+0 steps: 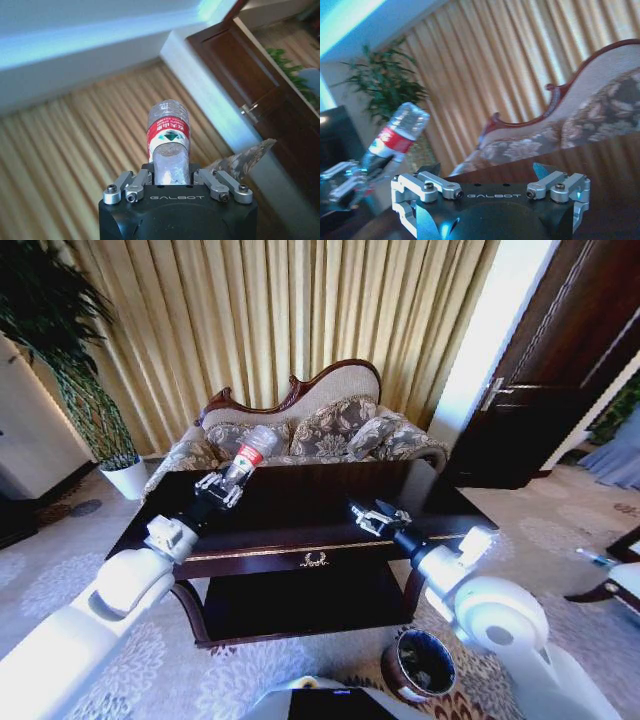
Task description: Move to the front of the table and place the trash on the table into the trash bin.
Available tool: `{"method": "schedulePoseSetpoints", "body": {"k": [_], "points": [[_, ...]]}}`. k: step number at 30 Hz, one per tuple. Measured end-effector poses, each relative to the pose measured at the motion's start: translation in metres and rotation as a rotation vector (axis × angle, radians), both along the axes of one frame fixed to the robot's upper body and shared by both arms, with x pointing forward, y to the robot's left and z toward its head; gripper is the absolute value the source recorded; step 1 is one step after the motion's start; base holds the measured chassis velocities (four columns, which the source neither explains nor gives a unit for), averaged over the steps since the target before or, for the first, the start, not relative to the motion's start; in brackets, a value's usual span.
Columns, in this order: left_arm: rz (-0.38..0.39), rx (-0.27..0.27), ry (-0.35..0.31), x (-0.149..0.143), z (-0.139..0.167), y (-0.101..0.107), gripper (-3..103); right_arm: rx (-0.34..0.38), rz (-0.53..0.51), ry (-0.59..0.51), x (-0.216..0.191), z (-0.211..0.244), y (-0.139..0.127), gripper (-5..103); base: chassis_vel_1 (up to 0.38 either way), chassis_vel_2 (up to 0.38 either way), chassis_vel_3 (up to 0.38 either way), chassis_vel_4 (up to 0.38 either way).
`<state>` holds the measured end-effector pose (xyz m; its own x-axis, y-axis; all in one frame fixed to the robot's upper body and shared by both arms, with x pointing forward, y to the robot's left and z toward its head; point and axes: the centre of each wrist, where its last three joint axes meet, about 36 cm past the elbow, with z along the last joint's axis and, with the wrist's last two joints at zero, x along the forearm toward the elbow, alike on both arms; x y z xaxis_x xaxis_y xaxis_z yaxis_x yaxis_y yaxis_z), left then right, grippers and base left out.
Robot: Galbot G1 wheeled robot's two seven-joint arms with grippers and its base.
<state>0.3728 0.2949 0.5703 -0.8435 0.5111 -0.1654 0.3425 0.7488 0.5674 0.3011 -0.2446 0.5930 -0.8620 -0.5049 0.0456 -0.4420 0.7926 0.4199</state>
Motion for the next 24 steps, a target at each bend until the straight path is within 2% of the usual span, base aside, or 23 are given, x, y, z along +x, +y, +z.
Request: {"method": "schedulePoseSetpoints", "body": {"k": [3,5,6,9,12,19,24], "points": [[-0.037,0.068,-0.105,0.005,0.001,0.001,31,0.021,0.041,-0.023,0.003,0.004,0.001,100,0.000,0.000,0.000,0.000],[-0.040,0.074,-0.119,0.007,0.002,0.002,31,0.021,0.045,-0.030,0.003,0.005,0.001,100,0.000,0.000,0.000,0.000],[-0.049,0.079,-0.146,0.011,0.004,0.002,31,0.019,0.058,-0.050,0.006,0.010,0.001,100,0.000,0.000,0.000,0.000],[-0.056,0.080,-0.155,0.014,0.004,0.003,31,0.016,0.066,-0.067,0.008,0.015,0.001,100,0.000,0.000,0.000,0.000],[-0.055,0.082,-0.156,0.024,0.004,0.007,31,-0.003,0.075,-0.108,0.026,0.026,-0.004,100,0.000,0.000,0.000,0.000],[-0.044,0.076,-0.162,0.046,0.008,0.013,31,-0.034,0.066,-0.121,0.062,0.037,-0.011,100,0.000,0.000,0.000,0.000],[-0.079,0.076,-0.153,0.067,0.011,0.000,31,-0.019,0.076,-0.125,0.096,0.054,-0.017,100,0.000,0.000,0.000,0.000]]}}
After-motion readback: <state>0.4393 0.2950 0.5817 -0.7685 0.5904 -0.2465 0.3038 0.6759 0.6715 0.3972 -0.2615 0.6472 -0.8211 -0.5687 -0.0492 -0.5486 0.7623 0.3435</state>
